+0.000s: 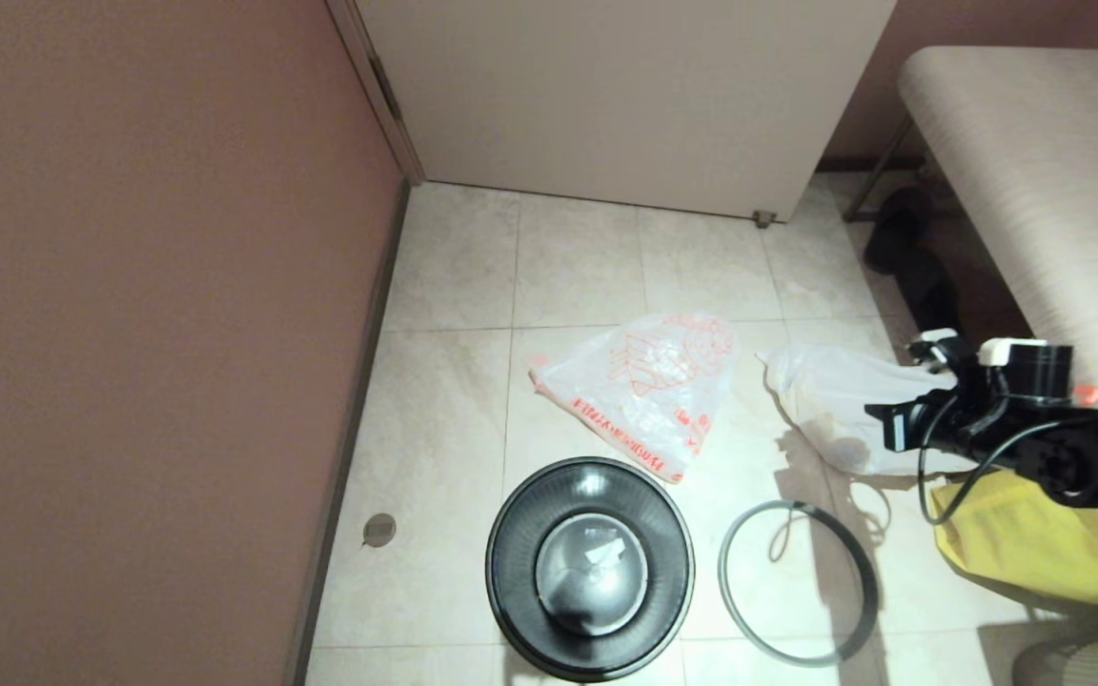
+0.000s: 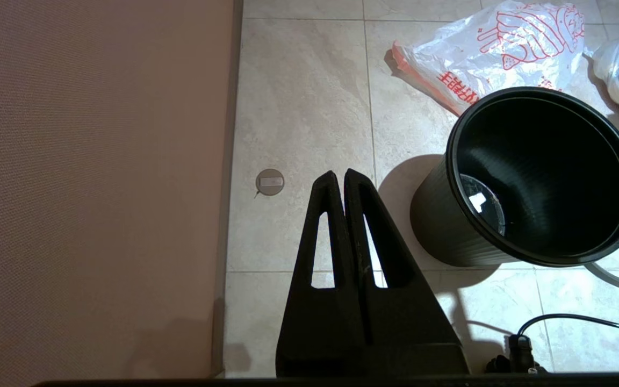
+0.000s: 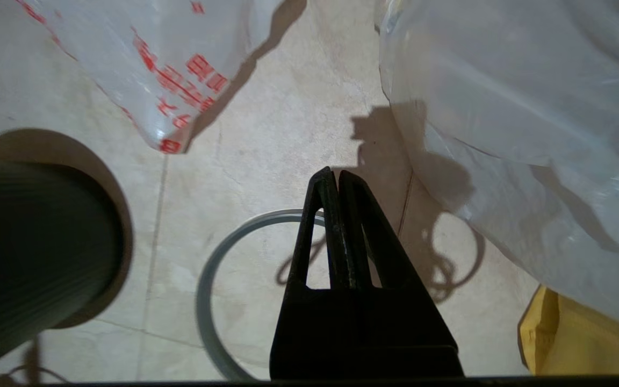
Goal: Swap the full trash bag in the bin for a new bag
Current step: Pick up a new trash bag
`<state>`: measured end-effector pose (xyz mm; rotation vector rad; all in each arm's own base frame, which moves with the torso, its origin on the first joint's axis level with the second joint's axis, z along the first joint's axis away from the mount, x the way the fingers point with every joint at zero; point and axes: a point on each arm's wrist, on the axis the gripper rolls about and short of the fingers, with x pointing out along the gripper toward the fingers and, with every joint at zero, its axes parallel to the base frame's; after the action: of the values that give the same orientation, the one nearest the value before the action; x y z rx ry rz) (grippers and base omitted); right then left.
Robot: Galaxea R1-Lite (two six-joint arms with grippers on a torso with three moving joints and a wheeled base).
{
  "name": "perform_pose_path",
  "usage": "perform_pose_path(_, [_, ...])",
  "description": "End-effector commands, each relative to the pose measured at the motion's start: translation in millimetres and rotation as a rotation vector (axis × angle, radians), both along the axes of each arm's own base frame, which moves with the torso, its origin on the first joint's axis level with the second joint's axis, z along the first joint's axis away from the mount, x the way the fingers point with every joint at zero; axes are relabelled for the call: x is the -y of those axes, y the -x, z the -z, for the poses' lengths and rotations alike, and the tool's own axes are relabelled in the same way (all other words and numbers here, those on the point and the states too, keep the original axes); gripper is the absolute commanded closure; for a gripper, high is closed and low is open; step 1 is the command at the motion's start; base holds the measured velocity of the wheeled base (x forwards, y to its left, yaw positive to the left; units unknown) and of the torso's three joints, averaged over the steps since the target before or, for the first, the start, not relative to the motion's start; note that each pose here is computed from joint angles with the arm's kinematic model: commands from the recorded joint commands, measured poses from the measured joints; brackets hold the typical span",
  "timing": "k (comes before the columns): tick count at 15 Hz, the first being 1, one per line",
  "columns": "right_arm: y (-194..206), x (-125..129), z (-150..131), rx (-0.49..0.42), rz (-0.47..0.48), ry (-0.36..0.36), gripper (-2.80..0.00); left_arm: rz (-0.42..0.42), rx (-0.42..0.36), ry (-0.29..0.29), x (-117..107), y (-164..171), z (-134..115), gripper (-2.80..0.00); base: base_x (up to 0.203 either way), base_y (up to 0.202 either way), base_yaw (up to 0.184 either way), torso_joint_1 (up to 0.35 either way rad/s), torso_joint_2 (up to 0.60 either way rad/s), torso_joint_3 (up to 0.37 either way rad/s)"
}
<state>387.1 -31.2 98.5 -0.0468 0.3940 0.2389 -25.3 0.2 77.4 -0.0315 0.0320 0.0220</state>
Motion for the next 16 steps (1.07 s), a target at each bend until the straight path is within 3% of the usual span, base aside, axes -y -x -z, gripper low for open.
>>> perform_pose_path(1, [93.4,-18.1,-113.4,0.180,-0.007,-0.027,0.00,-0.002,-0.001,0.000,0.0,-0.1,0.0,0.00,0.000,0.000,0.000,0.000,0.00,0.000])
perform_pose_path(5, [242.1,-32.7,-175.4,0.236,-0.013,-0.070,0.00,-0.002,-0.001,0.000,0.0,-0.1,0.0,0.00,0.000,0.000,0.000,0.000,0.00,0.000])
perform_pose_path(9, [374.6,-35.9,-173.7,0.172,0.038,-0.075,0.00,-0.002,-0.003,-0.001,0.0,0.0,0.1,0.00,0.000,0.000,0.000,0.000,0.00,0.000])
perform_pose_path(12, [420.0,-34.1,-173.6,0.134,0.153,-0.047,0.00,-0.002,-0.001,0.000,0.0,-0.1,0.0,0.00,0.000,0.000,0.000,0.000,0.00,0.000])
perform_pose_path(16, [441.8,-39.2,-167.6,0.123,0.243,-0.024,0.00,-0.002,-0.001,0.000,0.0,-0.1,0.0,0.00,0.000,0.000,0.000,0.000,0.00,0.000])
